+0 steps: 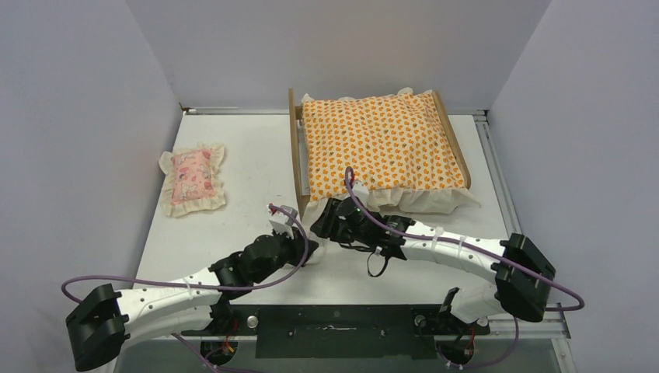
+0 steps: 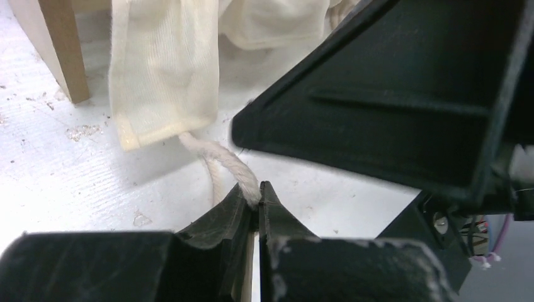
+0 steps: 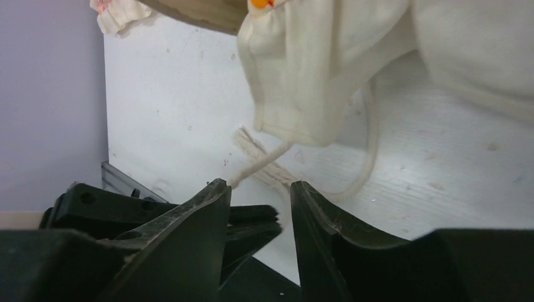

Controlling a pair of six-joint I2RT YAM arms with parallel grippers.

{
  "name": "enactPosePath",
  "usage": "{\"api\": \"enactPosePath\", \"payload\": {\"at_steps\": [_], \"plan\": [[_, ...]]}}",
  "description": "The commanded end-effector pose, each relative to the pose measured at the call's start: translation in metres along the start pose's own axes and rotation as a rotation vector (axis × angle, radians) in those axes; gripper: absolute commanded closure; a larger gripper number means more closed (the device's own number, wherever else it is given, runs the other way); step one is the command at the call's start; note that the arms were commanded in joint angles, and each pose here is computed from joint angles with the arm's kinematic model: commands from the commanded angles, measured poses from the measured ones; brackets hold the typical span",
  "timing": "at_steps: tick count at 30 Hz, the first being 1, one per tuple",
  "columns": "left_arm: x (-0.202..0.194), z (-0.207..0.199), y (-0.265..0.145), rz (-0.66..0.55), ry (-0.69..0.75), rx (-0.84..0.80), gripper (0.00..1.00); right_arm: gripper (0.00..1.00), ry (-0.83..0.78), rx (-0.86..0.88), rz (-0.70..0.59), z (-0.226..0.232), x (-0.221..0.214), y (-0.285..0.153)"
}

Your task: Set up the pet bed

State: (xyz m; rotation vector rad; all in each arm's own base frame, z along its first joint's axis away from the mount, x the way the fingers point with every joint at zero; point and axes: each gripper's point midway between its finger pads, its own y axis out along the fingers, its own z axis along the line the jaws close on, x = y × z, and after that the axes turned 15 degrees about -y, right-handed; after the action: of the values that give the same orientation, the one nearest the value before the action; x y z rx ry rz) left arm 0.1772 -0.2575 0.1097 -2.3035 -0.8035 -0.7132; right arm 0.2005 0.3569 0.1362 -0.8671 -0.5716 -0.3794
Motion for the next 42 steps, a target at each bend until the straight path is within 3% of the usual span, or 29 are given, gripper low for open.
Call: {"api": "enactPosePath", "payload": {"at_steps": [1,6,10,17,24,31,37,40,42], "plan": [[0.019,-0.009,-0.009,-0.063,-0.046,-0.02,1.0,0.58,-0.107,-0.027,-0.111,-0.021,0.031,-0.027],[0.03,0.024,-0.018,-0.022,-0.039,0.159,1.0,0.57,-0.226,-0.116,-0.065,-0.062,0.002,-0.02],[0.045,0.027,-0.025,0.018,-0.038,0.193,1.0,0.57,-0.298,-0.161,-0.059,-0.068,-0.017,-0.003],[0.056,0.018,-0.03,0.07,-0.003,0.215,1.0,0.42,-0.353,-0.078,-0.162,-0.039,-0.004,0.028],[0.051,0.023,-0.026,0.099,0.002,0.239,1.0,0.35,-0.355,-0.047,-0.218,-0.021,0.014,0.039],[0.036,0.035,-0.026,0.131,-0.022,0.264,1.0,0.34,-0.313,-0.052,-0.235,-0.016,0.032,0.018],[0.037,0.034,-0.027,0.13,-0.022,0.261,1.0,0.38,-0.296,-0.109,-0.237,-0.027,0.039,0.033],[0.038,0.035,-0.027,0.132,-0.017,0.269,1.0,0.43,-0.294,-0.117,-0.243,-0.025,0.043,0.04],[0.038,0.035,-0.027,0.131,-0.017,0.271,1.0,0.52,-0.301,-0.143,-0.235,-0.031,0.042,0.043]]}}
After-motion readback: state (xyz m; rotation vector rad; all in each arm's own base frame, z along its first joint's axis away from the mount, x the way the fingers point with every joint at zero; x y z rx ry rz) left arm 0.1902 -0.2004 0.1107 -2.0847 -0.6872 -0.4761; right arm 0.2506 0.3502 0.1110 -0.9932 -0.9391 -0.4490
